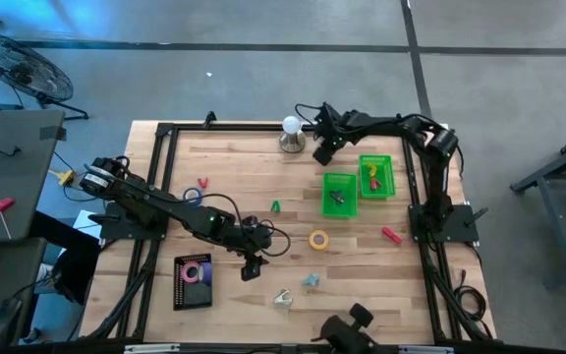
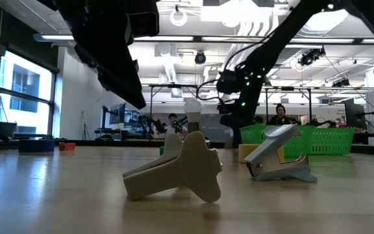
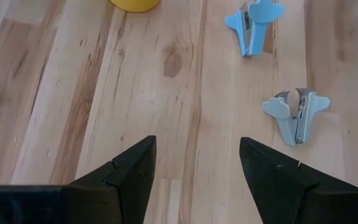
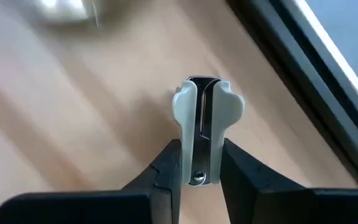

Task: Pick and place Stapler, Stapler remover, tape
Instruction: Put the top white staple remover into the left green basket

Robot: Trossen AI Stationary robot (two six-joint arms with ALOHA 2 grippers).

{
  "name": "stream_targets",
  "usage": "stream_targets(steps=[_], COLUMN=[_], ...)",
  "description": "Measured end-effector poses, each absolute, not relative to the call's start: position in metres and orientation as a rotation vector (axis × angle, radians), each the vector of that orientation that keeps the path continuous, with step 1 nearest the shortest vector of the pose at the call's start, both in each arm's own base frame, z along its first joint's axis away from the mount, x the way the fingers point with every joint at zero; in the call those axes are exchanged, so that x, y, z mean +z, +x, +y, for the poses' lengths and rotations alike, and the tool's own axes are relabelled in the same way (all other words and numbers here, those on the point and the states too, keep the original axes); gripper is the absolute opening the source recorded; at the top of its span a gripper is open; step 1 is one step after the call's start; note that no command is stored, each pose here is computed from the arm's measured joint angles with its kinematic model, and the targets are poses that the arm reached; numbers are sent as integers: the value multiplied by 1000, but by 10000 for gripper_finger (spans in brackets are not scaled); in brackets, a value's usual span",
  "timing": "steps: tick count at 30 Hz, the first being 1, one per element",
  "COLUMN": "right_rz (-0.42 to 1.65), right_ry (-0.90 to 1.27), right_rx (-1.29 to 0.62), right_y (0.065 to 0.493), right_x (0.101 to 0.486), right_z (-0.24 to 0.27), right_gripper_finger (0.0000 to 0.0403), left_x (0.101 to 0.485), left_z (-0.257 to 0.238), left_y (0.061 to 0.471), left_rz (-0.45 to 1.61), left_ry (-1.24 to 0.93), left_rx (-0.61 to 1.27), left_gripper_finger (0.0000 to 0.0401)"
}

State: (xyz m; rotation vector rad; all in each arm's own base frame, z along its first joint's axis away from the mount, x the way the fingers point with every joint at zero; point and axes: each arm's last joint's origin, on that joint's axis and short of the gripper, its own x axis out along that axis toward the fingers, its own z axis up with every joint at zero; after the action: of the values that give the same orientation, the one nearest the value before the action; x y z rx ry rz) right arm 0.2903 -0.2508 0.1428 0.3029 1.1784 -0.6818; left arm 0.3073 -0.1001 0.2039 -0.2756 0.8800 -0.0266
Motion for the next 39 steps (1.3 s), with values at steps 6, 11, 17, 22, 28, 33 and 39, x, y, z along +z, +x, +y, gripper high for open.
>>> stream_targets(steps=[6, 11, 17, 22, 28, 33, 39], right_rz=[1261, 1222, 1159, 1201, 1285, 1405, 1473], right_ry=[209, 206, 254, 272, 274, 277, 266], right_rx=[-758, -750, -682, -635, -596, -578, -591], right_y=[276, 266, 264, 271, 290, 299, 307], right_x=[195, 241, 275, 274, 251, 227, 207], right_z=[-220, -182, -124, -89, -64, -52, -52], right_gripper_finger=[69, 69, 69, 69, 69, 69, 71], left_x=[203, 203, 203, 203, 203, 204, 205], left_z=[-100, -100, -102, -108, -117, -130, -146], left_y=[307, 307, 306, 304, 301, 296, 291], left_rz=[889, 891, 895, 894, 891, 889, 874], left_ry=[-274, -302, -325, -312, -293, -282, -265], left_rx=[-24, -14, -14, -23, -38, -75, -126], left_gripper_finger=[225, 225, 225, 225, 225, 225, 225])
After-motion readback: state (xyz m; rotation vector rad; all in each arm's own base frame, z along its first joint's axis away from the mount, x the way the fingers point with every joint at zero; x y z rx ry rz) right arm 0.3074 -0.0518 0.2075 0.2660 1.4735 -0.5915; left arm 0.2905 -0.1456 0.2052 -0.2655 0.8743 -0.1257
